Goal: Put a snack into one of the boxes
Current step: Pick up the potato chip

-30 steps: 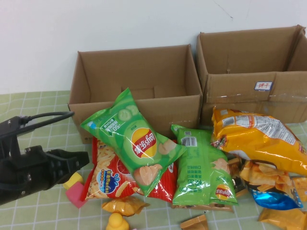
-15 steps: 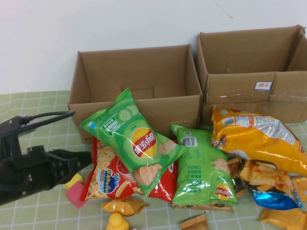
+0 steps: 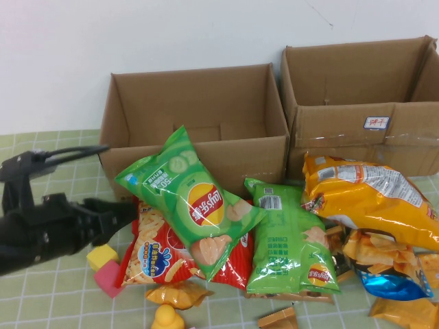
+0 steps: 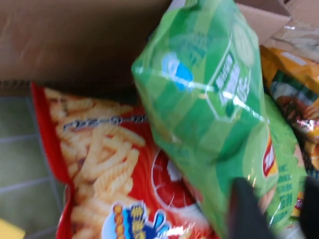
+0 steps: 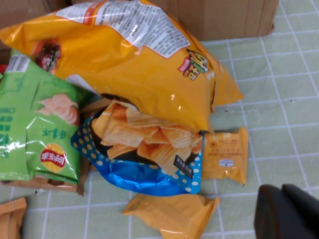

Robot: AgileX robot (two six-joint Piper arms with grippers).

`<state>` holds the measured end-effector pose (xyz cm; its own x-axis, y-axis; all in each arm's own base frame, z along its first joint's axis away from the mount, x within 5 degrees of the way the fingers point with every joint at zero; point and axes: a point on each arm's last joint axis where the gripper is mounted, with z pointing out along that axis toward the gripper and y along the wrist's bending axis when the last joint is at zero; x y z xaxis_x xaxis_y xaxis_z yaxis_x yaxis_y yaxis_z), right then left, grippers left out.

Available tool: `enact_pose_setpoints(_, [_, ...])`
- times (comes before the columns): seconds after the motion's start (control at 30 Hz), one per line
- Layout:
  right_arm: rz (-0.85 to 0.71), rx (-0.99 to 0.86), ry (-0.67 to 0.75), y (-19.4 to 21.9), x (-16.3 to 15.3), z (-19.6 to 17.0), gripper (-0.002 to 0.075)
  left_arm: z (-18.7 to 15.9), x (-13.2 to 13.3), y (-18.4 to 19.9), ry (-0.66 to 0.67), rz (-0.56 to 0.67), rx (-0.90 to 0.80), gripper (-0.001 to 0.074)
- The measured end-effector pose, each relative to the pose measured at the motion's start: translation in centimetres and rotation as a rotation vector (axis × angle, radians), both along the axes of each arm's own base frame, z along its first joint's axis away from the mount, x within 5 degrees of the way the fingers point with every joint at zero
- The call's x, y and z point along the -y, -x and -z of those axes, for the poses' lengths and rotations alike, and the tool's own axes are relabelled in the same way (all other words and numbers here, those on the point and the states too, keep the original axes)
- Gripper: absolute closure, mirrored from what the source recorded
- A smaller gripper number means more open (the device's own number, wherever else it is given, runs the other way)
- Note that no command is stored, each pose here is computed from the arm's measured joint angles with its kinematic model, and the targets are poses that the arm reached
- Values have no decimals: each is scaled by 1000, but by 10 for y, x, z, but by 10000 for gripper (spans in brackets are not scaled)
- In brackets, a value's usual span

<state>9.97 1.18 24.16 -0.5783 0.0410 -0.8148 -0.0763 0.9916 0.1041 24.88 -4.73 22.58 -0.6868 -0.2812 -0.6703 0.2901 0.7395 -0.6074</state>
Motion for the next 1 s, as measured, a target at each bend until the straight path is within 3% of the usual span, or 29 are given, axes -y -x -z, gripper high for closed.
enact_pose_setpoints(0.13, [0, 1, 0, 0, 0, 0, 728, -1, 3, -14, 45, 31, -12, 206])
enact_pose_setpoints(0.2, [0, 1, 0, 0, 0, 0, 728, 1, 4, -23, 82, 44, -38, 111])
enact_pose_setpoints(0.27, [0, 1, 0, 0, 0, 0, 728, 7, 5, -32, 118, 36, -83, 73])
enact_pose_setpoints(0.53, [-5, 4, -41, 0, -2, 0, 728, 34, 4, -71, 188, -2, -218, 43])
enact_pose_setpoints(0.73, [-12, 4, -35, 0, -3, 1, 728, 38, 8, -95, 219, 37, -211, 43])
enact_pose_setpoints(1.0, [-17, 0, -29, 0, -3, 2, 728, 43, 35, -111, 240, 145, -205, 51])
